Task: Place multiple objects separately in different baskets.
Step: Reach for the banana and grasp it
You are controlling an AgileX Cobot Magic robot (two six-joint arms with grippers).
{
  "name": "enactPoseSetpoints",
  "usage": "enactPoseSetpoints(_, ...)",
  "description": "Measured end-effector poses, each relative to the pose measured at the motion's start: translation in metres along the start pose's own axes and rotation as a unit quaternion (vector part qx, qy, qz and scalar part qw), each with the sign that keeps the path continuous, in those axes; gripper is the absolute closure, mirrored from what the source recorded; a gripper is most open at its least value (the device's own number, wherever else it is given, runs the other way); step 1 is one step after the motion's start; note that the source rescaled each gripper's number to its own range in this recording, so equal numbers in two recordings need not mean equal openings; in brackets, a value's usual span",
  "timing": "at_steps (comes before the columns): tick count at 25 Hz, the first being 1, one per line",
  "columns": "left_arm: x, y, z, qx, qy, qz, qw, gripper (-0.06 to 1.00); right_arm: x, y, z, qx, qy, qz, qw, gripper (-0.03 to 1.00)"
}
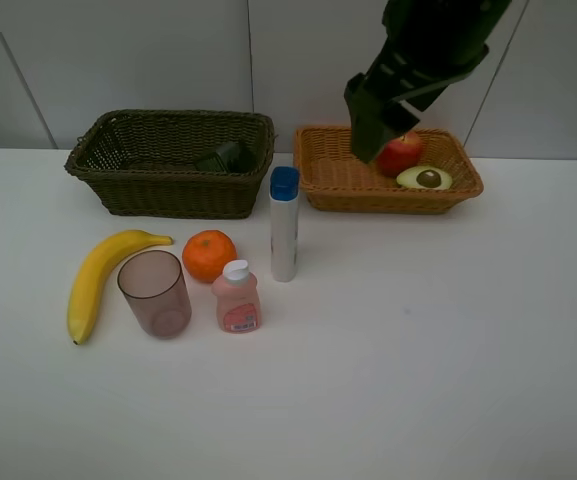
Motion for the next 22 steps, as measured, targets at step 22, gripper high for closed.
enactPoseSetpoints(22,0.000,0.000,0.000,0.000,0.000,0.000,1.000,-0.06,0.072,0.023,0.259,-0.329,-0.102,0.126,0.930,0.15)
Point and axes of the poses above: a point on each arm's last joint axis where the gripper is mounted, x pointing back along that axis away from the gripper, y along the wrist's bending axis when the last joint is at zero, z = x × y, the point moved 4 cm from there along -x, pointing out along that axis toward the gripper, and after that the axes turned 1 degree about -x, right-handed, at the moved point
